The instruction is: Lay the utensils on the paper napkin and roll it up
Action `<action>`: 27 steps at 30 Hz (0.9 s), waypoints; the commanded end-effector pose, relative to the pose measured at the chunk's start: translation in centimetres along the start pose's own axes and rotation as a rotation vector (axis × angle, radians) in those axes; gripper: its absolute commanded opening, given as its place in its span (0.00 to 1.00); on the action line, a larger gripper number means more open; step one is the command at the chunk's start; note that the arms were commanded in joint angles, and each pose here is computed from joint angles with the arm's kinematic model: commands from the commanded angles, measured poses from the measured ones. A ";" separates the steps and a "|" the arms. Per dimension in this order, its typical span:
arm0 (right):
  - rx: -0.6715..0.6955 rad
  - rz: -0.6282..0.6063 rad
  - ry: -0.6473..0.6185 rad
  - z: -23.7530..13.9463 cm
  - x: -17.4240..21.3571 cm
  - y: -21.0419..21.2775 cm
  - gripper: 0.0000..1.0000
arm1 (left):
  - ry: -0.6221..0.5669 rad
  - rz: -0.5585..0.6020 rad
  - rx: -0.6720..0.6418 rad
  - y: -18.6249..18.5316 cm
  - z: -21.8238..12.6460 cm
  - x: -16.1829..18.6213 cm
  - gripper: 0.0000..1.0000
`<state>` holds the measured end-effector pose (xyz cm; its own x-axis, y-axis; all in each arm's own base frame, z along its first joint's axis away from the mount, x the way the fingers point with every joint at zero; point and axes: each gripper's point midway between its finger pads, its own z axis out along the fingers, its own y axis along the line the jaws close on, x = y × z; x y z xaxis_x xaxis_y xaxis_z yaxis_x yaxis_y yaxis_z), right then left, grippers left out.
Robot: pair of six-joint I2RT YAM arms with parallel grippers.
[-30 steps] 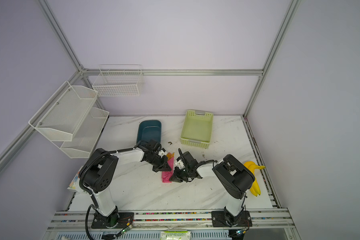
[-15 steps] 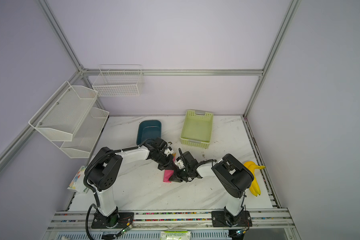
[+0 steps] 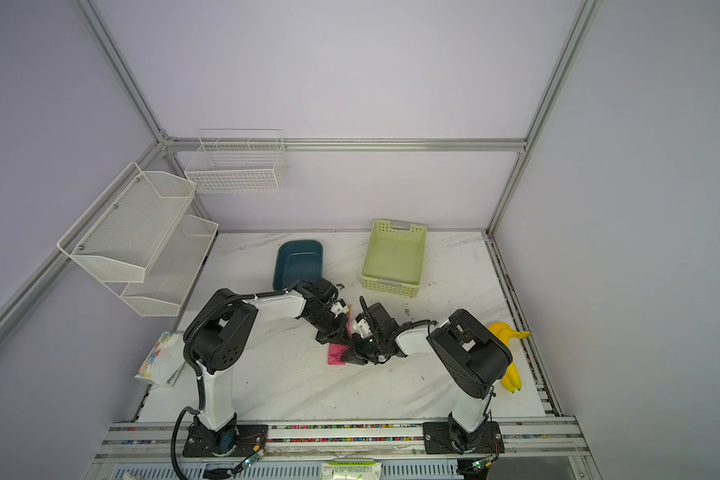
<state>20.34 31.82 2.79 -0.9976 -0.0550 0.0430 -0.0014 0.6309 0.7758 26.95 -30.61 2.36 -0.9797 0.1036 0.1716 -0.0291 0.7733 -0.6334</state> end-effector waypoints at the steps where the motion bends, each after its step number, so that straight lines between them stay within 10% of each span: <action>1: 0.091 0.038 -0.017 -1.5 0.4 -2.4 0.00 | -0.072 0.003 -0.083 0.7 -0.4 -1.8 0.05; 27: -0.113 0.139 -0.146 -3.1 -2.1 0.9 0.00 | -0.329 -0.245 0.075 2.8 -1.3 -5.7 0.05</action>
<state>21.85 29.36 4.93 -0.9935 0.1032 0.0491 0.1010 0.5914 0.8001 32.83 -30.02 2.45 -0.9765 -0.2049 0.0670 -0.1907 0.6767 -0.7111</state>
